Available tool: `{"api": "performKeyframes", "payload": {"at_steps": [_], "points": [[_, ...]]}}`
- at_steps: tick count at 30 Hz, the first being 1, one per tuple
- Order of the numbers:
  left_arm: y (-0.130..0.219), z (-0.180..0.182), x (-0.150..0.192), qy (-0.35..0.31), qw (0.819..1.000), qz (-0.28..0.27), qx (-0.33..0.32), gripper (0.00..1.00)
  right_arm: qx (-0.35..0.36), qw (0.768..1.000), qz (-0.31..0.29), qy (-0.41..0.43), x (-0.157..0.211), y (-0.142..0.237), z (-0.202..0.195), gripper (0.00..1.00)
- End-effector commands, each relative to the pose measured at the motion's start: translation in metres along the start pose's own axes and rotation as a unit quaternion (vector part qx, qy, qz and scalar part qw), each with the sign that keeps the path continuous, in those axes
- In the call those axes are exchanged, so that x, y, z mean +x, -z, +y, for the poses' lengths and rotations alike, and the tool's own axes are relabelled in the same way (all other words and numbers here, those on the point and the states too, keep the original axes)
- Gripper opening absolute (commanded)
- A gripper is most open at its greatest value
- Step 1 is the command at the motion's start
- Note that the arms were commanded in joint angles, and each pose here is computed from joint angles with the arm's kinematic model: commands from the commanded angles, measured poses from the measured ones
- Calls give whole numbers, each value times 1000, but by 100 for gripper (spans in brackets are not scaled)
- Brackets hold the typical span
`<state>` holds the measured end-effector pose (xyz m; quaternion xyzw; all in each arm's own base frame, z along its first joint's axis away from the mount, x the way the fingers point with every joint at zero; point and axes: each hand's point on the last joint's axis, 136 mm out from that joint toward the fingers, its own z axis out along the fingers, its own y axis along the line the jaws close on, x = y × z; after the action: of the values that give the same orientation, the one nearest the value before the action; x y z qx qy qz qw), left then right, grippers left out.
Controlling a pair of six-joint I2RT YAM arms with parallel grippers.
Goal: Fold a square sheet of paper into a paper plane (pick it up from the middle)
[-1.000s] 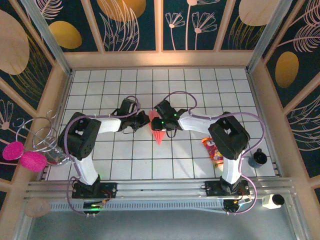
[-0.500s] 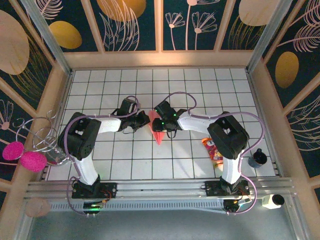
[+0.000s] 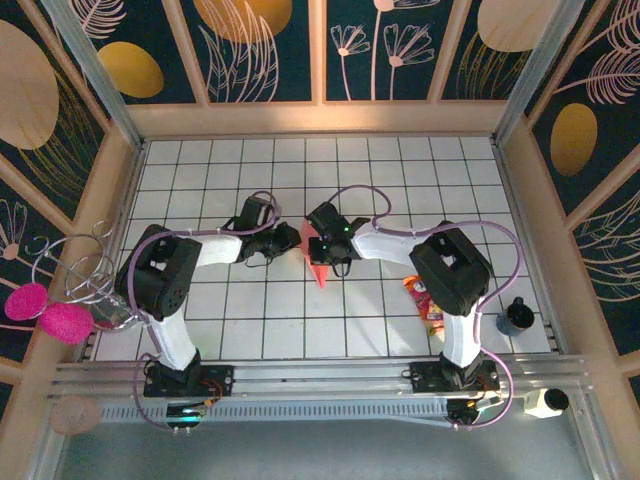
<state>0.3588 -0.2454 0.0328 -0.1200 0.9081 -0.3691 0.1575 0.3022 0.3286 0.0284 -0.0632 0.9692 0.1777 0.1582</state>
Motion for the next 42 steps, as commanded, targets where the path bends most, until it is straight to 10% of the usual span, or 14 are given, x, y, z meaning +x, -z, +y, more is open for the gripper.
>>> {"api": "performKeyframes", "payload": {"at_steps": [1,22,42], "points": [[18,-7,-22,-5,999,-36,-5,29,32,999,-7,-14,-8,2,-10,8],[77,33,-57,-19,986,-137,-98,78,86,996,-31,-2,-122,-15,-83,14],[78,38,-57,-23,984,-138,-108,99,166,986,1,14,-101,-47,-106,23]]}}
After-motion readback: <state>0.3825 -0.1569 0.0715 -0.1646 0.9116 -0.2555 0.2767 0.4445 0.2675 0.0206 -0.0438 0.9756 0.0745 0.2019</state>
